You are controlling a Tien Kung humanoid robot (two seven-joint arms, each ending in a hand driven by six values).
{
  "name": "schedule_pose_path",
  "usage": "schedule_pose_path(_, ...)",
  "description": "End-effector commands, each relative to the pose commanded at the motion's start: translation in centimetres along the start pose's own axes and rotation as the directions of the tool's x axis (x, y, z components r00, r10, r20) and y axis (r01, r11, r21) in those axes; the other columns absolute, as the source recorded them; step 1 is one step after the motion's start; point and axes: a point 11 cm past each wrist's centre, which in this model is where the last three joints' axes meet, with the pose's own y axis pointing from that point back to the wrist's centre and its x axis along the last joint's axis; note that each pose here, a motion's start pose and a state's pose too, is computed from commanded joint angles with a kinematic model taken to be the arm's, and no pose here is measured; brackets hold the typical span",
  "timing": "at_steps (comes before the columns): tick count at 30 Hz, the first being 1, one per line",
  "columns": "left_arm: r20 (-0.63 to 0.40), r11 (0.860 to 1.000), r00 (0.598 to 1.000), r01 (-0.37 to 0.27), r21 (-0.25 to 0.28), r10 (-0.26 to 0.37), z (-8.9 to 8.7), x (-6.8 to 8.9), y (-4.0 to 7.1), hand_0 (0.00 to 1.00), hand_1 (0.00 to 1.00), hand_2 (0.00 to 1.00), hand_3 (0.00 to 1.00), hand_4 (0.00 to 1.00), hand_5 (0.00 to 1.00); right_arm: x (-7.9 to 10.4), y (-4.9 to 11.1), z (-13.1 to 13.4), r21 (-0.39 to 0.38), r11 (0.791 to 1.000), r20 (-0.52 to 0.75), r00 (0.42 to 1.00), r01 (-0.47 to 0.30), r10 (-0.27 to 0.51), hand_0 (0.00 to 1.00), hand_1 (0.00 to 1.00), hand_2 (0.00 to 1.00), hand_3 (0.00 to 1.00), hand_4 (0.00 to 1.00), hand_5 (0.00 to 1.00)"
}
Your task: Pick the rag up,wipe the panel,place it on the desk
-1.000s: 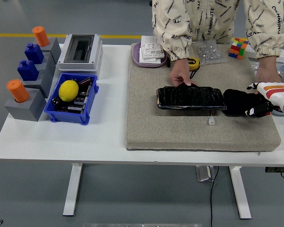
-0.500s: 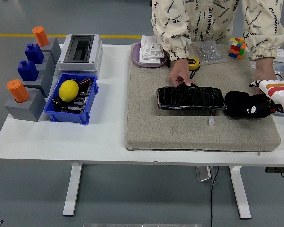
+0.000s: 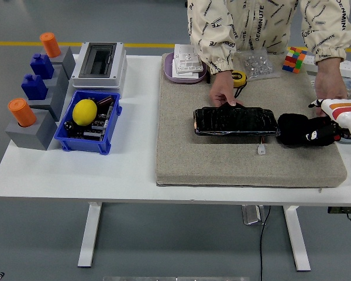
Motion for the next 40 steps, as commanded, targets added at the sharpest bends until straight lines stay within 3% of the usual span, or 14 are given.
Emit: schedule_pose_path(40, -0.011, 1.000, 1.000, 0.006, -0.007, -0.006, 0.25, -0.29, -0.02, 0.725, 0.716, 0.766, 0.628, 0.695, 0.583, 0.59, -0.10, -0.07, 0.000, 1.000, 0.002, 1.000, -0.010, 0.010, 0.854, 0.810, 0.881, 0.862, 0.998, 0.464)
